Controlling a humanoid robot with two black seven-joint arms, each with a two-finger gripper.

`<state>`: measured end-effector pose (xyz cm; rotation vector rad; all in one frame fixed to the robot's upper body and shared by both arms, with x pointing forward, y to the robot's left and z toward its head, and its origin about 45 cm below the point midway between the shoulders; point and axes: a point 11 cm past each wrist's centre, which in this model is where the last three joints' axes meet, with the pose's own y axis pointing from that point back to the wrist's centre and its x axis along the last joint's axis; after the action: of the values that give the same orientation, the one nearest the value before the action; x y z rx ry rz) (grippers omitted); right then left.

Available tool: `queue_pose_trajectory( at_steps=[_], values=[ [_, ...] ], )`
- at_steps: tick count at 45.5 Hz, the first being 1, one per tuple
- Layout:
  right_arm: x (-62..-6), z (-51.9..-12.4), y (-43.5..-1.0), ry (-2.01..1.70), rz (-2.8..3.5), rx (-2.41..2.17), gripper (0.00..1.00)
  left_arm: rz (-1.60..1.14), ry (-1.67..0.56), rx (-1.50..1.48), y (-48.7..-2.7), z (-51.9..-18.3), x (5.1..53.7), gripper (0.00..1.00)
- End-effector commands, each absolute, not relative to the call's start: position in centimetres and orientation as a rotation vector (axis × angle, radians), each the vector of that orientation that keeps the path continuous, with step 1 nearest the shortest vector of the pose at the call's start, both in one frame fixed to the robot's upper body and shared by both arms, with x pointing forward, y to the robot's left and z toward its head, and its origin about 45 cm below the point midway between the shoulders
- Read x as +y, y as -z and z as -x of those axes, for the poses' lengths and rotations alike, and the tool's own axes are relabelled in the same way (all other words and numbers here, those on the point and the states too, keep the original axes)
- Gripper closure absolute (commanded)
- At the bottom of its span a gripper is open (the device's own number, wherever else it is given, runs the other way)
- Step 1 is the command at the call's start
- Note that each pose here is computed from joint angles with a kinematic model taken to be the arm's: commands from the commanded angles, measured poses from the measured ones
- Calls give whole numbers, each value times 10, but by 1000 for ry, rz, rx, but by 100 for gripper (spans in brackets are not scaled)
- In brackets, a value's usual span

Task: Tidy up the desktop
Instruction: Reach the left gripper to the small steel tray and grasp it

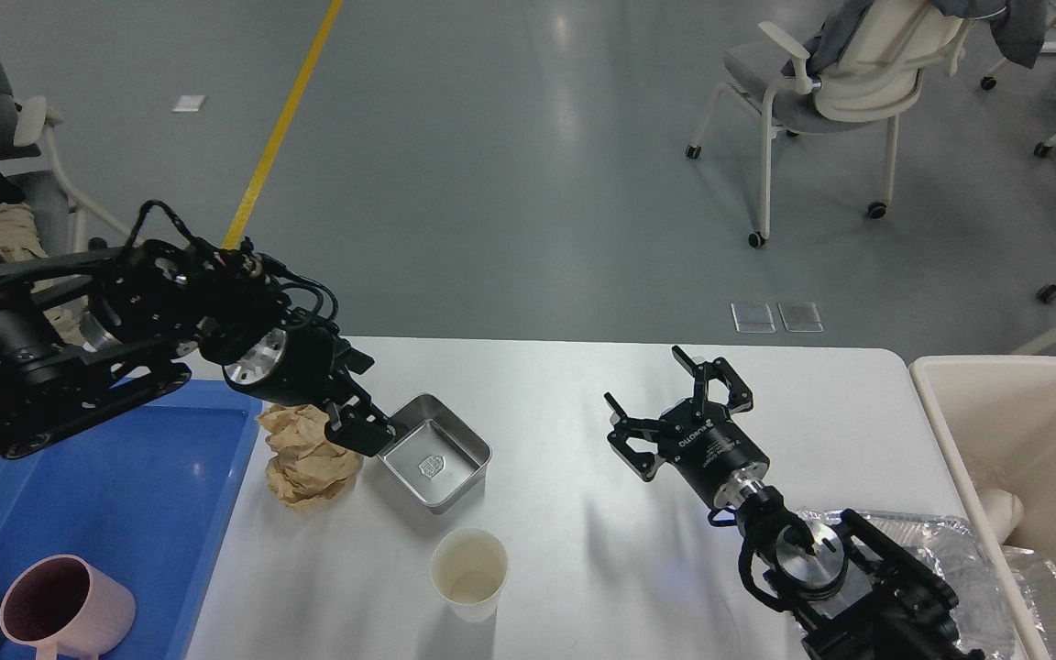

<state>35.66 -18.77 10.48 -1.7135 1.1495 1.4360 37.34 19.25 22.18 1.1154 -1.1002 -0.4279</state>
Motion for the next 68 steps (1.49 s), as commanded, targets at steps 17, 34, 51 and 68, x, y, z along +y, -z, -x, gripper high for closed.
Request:
queue_pose_trajectory(
  at_steps=[17,34,51,68],
  values=[
    [-188,-354,-105,-1430,1713,1134,0,-1162,574,-1139,-174,-382,131,4],
    [-188,-353,-104,-1430,1712,1134,0,-1196,561,-1098,-150,-379,131,4],
    [-188,-352,-102,-1435,1708,1135,0,-1231,521,-1025,-122,-376,129,4],
    [-188,-351,-102,-1428,1710,1124,0,-1226,519,-1012,-115,-373,121,4]
  ],
)
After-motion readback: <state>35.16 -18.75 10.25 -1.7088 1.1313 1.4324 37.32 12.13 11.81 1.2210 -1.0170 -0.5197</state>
